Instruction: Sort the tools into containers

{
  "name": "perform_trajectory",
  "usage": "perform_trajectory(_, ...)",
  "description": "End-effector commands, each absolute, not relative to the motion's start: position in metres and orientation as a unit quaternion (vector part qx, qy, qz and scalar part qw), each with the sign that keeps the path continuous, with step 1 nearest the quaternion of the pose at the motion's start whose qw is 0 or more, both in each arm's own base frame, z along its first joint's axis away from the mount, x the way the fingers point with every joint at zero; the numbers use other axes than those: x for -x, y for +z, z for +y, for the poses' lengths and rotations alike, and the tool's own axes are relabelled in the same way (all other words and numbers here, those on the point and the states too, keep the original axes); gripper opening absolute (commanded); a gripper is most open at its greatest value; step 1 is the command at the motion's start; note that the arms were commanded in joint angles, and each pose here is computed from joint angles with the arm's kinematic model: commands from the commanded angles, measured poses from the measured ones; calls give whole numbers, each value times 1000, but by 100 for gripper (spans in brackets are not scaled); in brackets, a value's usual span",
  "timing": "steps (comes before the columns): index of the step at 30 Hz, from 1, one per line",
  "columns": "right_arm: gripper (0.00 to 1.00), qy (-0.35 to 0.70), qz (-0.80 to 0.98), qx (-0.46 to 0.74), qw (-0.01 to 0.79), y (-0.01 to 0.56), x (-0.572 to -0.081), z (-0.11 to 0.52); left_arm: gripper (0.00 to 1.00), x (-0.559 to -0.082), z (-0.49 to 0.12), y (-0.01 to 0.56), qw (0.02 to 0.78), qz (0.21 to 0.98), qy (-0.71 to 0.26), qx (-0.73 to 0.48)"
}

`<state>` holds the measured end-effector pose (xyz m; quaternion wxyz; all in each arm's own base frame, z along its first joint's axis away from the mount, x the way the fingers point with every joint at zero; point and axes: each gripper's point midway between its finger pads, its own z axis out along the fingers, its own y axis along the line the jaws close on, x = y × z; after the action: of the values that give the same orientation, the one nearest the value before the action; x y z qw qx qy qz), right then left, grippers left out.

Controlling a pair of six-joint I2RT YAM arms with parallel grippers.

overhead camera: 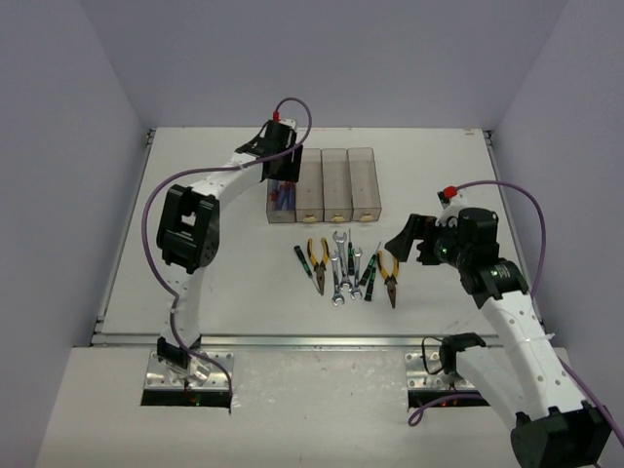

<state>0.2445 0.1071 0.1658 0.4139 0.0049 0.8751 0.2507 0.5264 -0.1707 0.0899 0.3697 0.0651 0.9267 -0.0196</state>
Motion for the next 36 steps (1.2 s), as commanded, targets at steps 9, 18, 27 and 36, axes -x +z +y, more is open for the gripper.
perform_trajectory(9, 96, 246, 893, -17, 378, 158, -251, 112, 100, -441, -128, 206, 477, 864, -84, 140)
perform_trajectory(18, 61, 156, 933, -14, 324, 102, -245, 151, 100, -330, -107, 230, 495, 835, -153, 184)
perform_trajectory(27, 44, 103, 957, -24, 270, 54, -234, 150, 100, -276, -69, 245, 511, 845, -83, 133)
perform_trajectory(36, 33, 99, 969, -25, 227, 20, -224, 160, 100, -267, -71, 203, 478, 870, -71, 100)
